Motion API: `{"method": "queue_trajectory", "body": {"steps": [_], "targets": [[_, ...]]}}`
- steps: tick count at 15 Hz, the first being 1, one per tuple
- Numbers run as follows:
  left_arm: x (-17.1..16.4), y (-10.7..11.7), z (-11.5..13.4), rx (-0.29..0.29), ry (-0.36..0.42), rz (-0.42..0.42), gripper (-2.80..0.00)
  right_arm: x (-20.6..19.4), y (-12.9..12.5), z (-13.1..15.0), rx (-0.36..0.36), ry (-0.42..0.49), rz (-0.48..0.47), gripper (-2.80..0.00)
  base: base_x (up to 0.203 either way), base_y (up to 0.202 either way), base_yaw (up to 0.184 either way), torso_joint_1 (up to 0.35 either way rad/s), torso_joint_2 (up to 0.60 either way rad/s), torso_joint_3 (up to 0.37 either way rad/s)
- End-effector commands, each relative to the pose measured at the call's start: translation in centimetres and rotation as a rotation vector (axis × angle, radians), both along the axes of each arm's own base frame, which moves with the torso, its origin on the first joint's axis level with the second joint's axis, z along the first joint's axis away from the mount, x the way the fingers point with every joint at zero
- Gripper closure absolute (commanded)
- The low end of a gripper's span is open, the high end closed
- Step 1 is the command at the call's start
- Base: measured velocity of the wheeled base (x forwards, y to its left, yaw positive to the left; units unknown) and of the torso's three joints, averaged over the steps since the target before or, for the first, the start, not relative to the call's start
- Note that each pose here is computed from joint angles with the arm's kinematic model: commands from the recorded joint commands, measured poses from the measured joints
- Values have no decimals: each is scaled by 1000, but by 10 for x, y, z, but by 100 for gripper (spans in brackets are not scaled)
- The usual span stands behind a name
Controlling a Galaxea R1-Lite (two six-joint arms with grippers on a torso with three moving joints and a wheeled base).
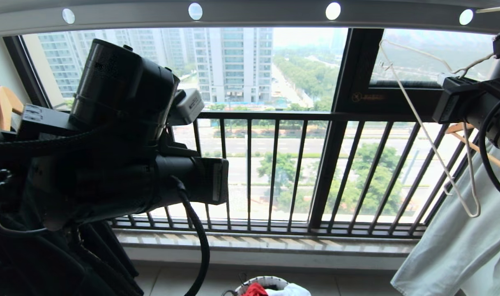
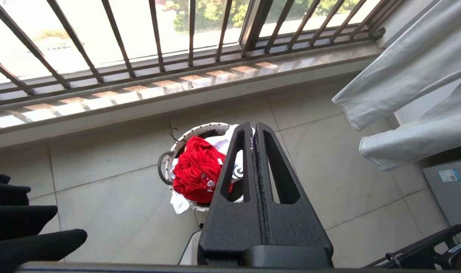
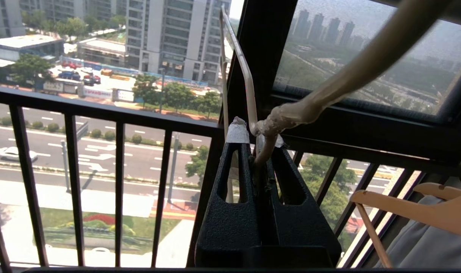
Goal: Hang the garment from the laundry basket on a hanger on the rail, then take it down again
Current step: Hang the clothes rack on the clothesline
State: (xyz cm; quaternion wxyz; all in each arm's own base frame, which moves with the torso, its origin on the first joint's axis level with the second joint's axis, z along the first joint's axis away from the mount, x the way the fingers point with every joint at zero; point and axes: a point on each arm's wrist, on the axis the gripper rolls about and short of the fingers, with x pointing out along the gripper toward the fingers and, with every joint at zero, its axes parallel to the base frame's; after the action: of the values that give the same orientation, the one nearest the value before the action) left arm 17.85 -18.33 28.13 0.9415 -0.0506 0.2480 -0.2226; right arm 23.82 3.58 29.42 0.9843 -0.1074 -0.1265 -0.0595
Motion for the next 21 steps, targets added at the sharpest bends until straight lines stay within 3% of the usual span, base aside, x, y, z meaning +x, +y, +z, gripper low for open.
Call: {"method": "queue_trajectory", "body": {"steps": [1,11,21], "targets": [[-3,3,4,-14,-10,2,0,11,-1,-7,-5,25,-11,0,0,0,0,0,0,0],[-5,5,7,-23,-20,1,0,44,-9,-4,-7,22,-53,0,0,0,0,0,0,0],[-3,4,6,-21,-17,0,0,48,-8,-3,-32,22,-59,0,0,0,0,0,0,0]]}}
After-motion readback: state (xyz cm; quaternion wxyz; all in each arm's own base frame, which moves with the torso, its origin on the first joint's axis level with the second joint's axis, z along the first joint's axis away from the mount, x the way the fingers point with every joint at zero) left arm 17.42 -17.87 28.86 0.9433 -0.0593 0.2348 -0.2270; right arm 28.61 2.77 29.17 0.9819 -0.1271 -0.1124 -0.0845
